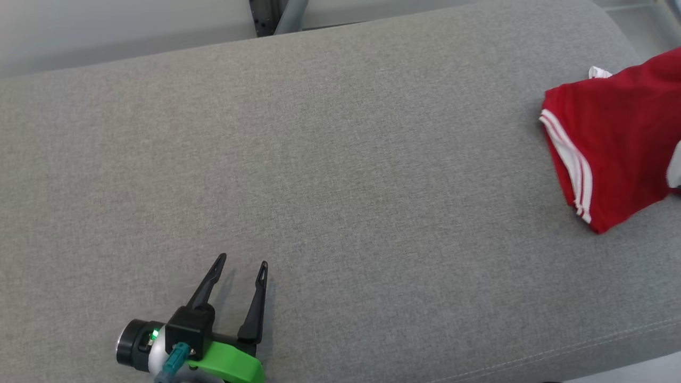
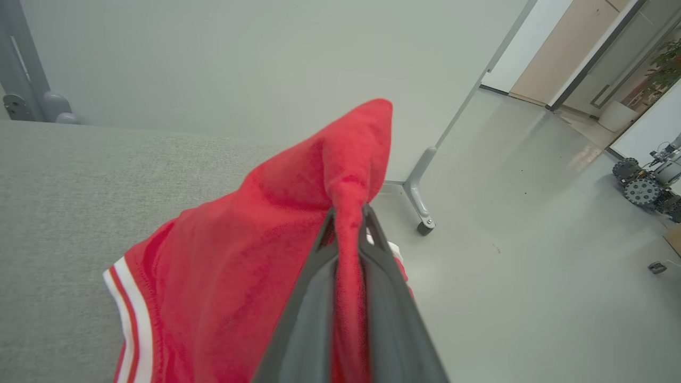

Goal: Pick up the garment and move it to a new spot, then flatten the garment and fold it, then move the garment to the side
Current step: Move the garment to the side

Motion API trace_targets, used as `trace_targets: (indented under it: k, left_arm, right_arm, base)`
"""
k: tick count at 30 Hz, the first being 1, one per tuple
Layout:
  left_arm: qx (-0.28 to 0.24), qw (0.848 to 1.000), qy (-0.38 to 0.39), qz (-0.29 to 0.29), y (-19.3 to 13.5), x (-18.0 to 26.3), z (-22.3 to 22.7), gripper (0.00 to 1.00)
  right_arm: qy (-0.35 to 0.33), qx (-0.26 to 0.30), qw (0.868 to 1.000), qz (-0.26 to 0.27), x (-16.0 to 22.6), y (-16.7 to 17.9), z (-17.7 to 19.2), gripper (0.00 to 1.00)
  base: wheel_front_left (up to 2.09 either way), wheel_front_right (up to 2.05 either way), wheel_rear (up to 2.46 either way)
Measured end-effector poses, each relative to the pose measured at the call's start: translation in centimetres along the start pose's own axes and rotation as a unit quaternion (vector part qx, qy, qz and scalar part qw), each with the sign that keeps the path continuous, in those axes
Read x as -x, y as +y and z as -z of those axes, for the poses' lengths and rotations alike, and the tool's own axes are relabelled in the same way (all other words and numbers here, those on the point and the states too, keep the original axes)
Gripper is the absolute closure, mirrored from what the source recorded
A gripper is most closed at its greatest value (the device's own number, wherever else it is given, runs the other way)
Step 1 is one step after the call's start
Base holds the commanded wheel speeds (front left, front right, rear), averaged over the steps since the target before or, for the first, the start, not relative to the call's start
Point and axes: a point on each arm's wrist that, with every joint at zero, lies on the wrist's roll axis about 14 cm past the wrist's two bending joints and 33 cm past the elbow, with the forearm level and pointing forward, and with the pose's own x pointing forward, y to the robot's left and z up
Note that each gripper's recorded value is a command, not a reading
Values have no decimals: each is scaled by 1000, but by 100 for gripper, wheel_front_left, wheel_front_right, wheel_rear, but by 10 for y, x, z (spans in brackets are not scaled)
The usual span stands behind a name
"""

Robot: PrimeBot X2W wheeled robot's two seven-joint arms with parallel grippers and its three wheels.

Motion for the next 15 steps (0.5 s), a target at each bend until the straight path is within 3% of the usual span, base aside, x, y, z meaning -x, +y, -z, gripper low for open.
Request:
trace_targets:
  k: [7, 8, 9, 15]
  left_arm:
    - [-5, 1000, 12, -21, 20, 0, 9, 0]
    - [-6, 1000, 15, -24, 23, 1, 11, 0]
    - [-7, 999, 18, -27, 26, 1, 13, 0]
    - [-6, 999, 23, -46, 38, 5, 16, 0]
  right_arm:
    - [30, 33, 998, 52, -16, -42, 9, 100]
    - [32, 37, 997, 58, -18, -47, 10, 73]
    - [40, 53, 996, 59, -20, -49, 12, 0]
    - [66, 56, 993, 76, -22, -55, 25, 0]
  base:
    - [0, 0, 0]
    - [0, 0, 0]
    - [0, 0, 0]
    - [0, 0, 0]
